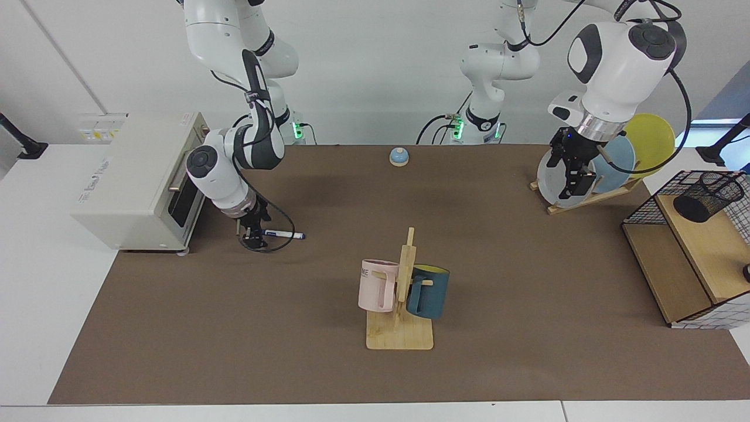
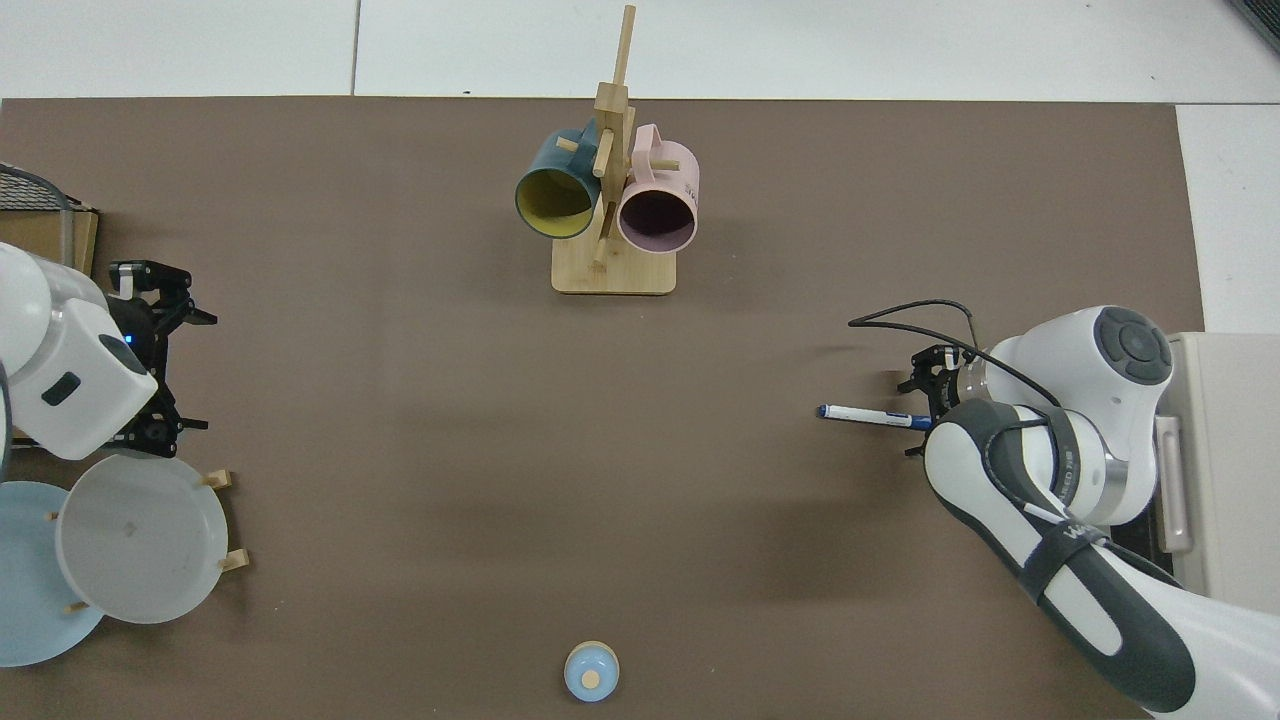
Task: Put markers into pen holder
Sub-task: 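Close the right gripper around the marker's capped end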
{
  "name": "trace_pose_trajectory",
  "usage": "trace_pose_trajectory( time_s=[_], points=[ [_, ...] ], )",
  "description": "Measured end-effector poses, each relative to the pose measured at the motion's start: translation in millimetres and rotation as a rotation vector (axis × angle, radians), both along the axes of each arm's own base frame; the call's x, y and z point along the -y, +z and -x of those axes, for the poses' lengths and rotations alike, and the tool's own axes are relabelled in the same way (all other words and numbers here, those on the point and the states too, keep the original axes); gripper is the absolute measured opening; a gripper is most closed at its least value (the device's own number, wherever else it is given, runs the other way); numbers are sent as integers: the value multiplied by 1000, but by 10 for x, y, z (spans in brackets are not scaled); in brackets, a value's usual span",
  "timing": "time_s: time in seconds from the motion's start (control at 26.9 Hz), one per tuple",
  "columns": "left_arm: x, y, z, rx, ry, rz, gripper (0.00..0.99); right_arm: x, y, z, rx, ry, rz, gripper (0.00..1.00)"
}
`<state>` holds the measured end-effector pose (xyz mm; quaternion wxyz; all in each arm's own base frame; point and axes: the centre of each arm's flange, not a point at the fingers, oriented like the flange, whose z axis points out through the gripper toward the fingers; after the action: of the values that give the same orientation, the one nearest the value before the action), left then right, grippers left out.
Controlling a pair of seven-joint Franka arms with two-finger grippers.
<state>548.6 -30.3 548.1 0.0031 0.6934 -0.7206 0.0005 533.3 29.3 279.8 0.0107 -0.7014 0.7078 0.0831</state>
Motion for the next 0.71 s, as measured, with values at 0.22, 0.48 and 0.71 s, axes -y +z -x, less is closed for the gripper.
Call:
trace_pose_trajectory(
  time_s=[0.22, 0.48, 0.71],
  points=[
    [-12, 5, 27, 0, 2, 1, 991, -9, 3, -21, 19, 15, 0, 740],
    [-13, 9, 35, 0, 2, 1, 991, -27, 36, -17, 19, 39, -4, 291],
    [17, 12, 33, 3, -3, 1, 991, -33, 59, -9, 16, 59, -7, 181]
  ],
)
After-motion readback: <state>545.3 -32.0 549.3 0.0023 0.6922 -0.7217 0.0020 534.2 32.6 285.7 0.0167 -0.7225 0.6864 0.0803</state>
